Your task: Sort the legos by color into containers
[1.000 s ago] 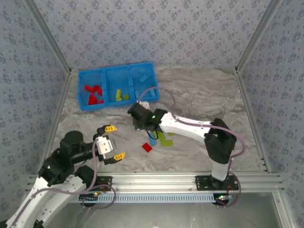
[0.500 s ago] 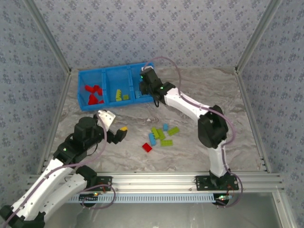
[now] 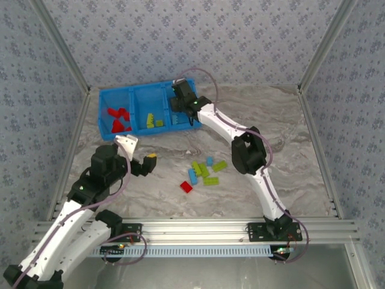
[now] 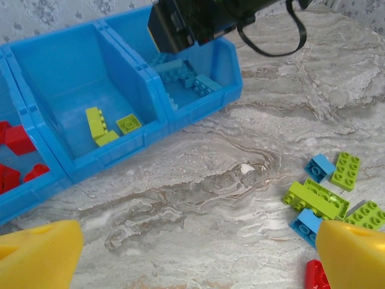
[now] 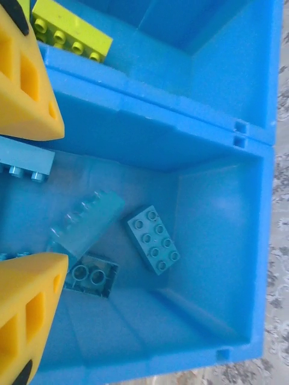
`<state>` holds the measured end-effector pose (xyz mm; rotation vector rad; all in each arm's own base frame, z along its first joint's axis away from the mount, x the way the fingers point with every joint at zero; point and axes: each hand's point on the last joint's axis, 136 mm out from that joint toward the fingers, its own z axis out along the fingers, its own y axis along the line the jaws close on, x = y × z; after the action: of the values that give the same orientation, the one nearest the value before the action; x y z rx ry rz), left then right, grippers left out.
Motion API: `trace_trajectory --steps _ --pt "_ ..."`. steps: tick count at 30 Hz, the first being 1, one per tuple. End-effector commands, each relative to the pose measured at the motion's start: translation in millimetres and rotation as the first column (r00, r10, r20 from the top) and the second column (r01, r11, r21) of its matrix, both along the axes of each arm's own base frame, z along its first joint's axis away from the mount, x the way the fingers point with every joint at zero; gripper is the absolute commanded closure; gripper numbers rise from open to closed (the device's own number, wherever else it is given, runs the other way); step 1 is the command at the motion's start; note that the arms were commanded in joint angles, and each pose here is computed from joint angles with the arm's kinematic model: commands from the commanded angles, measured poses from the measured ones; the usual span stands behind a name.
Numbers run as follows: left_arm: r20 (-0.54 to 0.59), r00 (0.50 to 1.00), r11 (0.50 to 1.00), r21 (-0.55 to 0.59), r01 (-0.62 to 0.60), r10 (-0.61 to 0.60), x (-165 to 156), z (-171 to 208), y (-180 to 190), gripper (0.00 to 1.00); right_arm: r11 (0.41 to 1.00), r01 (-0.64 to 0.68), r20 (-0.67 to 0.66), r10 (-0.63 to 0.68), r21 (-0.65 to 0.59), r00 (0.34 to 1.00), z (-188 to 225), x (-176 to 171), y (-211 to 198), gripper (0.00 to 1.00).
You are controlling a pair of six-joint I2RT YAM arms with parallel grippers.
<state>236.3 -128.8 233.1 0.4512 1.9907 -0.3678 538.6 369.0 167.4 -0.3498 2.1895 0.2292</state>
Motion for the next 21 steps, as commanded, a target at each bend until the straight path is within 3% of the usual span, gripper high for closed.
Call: trace_trajectory --steps 1,6,10,16,21 --pt "-0.001 1.000 0.996 -0.091 -0.006 0.006 3 19 -6 0.03 0.999 -0.032 0.047 0.031 0.023 0.998 59 -16 -11 0.46" --pt "-0.159 0.987 0.980 -0.196 -0.017 -0.015 1 6 -28 0.11 0.994 -0.083 0.093 0.077 0.066 0.993 108 -72 -46 0.43" --pt "-0.284 0.958 0.981 -0.192 -0.023 -0.033 -12 -12 -54 0.12 0.991 -0.094 0.096 0.085 0.091 0.992 129 -132 -89 0.39" --pt "-0.401 0.911 0.994 -0.084 0.066 -0.094 -46 -58 -106 0.11 0.985 -0.100 -0.036 0.106 0.141 0.994 119 -235 -145 0.34" --pt "-0.492 0.854 0.969 0.076 0.236 -0.169 -68 -110 -140 0.05 0.958 -0.219 -0.178 0.252 0.187 0.951 80 -326 -153 0.16"
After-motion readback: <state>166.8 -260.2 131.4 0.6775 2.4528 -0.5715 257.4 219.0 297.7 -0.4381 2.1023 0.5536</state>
